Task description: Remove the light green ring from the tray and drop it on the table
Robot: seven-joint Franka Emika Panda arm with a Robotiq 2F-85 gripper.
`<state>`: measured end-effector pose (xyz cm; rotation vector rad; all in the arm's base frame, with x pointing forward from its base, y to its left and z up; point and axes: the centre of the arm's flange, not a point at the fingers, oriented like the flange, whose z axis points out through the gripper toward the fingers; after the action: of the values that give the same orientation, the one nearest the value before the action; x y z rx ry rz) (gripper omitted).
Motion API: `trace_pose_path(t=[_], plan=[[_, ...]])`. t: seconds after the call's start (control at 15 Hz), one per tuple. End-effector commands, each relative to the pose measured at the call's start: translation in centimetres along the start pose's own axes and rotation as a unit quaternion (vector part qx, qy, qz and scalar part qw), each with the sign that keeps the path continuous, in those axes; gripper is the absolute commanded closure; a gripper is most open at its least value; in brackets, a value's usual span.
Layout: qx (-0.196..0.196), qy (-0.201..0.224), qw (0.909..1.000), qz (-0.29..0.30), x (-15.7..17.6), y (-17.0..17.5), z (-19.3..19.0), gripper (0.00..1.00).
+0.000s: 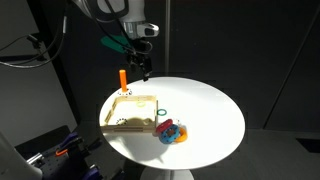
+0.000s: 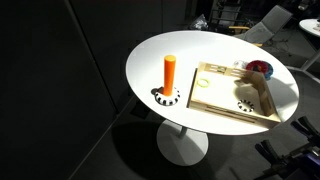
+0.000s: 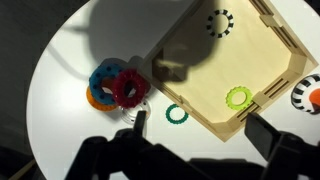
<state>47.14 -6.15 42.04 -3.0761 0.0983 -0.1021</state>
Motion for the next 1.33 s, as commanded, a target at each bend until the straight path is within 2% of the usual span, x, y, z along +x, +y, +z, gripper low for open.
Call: trace_pose_path(t=[0.0, 0.8, 1.27], plan=[[-0.006, 0.004, 1.0000, 0.000, 1.5, -1.0, 1.3, 0.00], [-0.021, 0.000, 0.9985, -0.050, 7.0, -8.0, 11.1, 0.00], [-0.020, -0.020, 0.9978, -0.060, 8.8, -10.3, 18.2, 0.00]])
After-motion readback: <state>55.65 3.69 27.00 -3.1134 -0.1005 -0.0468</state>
